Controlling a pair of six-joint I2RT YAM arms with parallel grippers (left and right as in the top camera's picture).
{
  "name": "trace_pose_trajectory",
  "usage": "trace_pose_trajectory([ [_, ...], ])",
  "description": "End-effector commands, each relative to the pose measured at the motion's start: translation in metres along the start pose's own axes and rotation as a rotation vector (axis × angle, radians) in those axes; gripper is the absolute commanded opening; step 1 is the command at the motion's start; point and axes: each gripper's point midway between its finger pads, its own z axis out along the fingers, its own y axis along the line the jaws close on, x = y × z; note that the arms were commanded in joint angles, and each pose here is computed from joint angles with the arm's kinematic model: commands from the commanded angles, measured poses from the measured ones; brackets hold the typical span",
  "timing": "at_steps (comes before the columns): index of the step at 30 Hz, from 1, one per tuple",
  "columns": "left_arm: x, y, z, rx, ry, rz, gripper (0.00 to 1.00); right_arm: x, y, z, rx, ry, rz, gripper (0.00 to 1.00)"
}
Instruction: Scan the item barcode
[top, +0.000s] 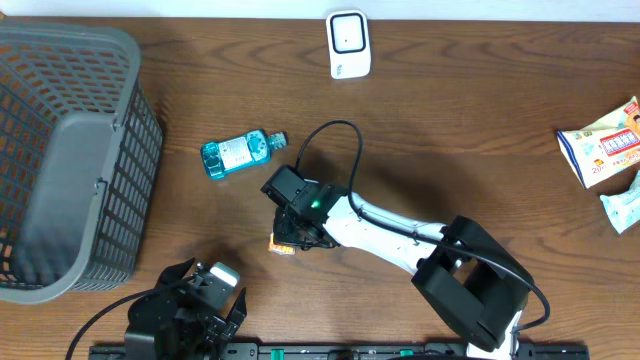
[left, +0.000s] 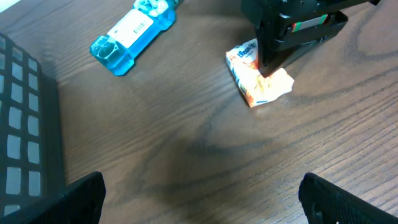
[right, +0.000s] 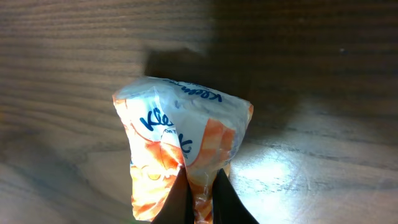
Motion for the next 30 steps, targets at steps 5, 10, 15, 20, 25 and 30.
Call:
trace_pose_trajectory([
  [5, 0.004, 0.001, 0.001, -0.009, 0.019, 0.005, 0.99, 0.006, 0.011, -0.006, -0.220, 0.183, -0.191, 0.01],
  [10, 0.004, 0.001, 0.001, -0.010, 0.019, 0.005, 0.99, 0.023, 0.046, -0.061, -0.676, 0.357, -0.478, 0.01],
  [15, 0.004, 0.001, 0.001, -0.010, 0.019, 0.005, 0.99, 0.016, 0.043, -0.106, -0.991, 0.359, -0.641, 0.01],
  [20, 0.004, 0.001, 0.001, -0.009, 0.019, 0.005, 0.99, -0.010, 0.030, -0.124, -1.071, 0.322, -0.584, 0.01],
  [25, 0.004, 0.001, 0.001, -0.009, 0.019, 0.005, 0.99, -0.016, 0.023, -0.159, -1.256, 0.338, -0.545, 0.01],
  [30, 0.004, 0.001, 0.001, -0.009, 0.019, 0.005, 0.99, -0.018, -0.001, -0.163, -1.230, 0.302, -0.487, 0.01],
])
